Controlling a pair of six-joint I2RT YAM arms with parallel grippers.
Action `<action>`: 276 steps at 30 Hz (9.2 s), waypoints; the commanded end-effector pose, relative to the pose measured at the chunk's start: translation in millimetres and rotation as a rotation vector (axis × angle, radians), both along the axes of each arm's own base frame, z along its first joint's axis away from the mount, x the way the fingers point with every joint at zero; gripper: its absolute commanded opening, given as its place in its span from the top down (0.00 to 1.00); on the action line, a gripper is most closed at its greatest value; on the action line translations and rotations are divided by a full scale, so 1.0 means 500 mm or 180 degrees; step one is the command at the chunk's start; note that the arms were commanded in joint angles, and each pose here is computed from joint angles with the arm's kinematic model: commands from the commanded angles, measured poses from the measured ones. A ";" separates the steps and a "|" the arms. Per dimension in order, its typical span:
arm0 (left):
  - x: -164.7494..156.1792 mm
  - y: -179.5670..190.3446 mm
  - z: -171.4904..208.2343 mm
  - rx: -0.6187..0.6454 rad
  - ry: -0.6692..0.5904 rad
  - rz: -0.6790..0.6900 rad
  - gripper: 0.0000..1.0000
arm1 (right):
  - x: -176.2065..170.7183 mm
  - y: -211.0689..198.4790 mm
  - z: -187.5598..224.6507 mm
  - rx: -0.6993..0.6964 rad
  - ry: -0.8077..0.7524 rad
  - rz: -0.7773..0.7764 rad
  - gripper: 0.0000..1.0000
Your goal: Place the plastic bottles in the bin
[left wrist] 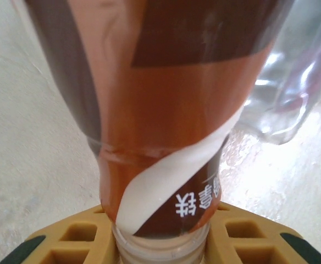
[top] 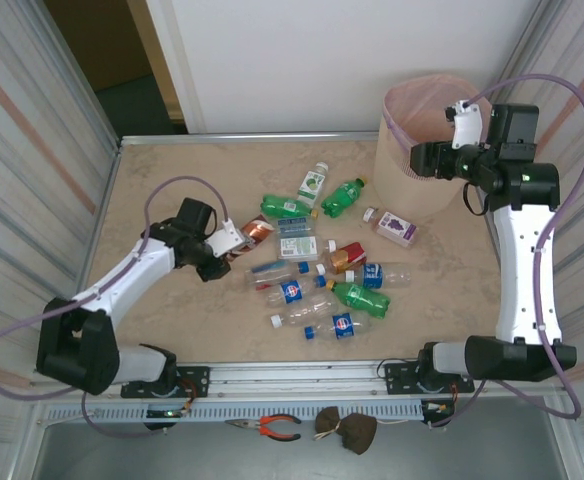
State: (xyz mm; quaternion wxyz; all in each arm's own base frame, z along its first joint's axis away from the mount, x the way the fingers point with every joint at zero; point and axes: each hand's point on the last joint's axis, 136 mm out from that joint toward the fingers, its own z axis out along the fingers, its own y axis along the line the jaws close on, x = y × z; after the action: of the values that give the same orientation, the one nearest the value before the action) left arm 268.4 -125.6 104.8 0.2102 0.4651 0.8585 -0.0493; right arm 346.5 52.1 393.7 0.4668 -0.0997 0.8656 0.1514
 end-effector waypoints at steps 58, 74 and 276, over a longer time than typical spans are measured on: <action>-0.209 -0.393 0.594 -0.3382 -0.0990 -0.2246 0.87 | -0.371 0.474 0.163 0.1428 -0.1645 0.3440 0.32; -0.212 -0.383 0.603 -0.3399 -0.1080 -0.2200 0.69 | -0.370 0.474 0.179 0.1432 -0.1695 0.3404 0.50; -0.012 -0.167 -0.143 0.0379 0.0184 -0.1878 0.48 | 0.076 -0.071 0.034 -0.1301 -0.0132 -0.0403 0.16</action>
State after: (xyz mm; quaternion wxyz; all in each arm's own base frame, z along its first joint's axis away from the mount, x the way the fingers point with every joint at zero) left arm 256.6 -214.9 29.7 0.1350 0.7074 0.6891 -0.0810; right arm 393.1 11.5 401.2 0.4504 -0.1416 0.8789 -0.0682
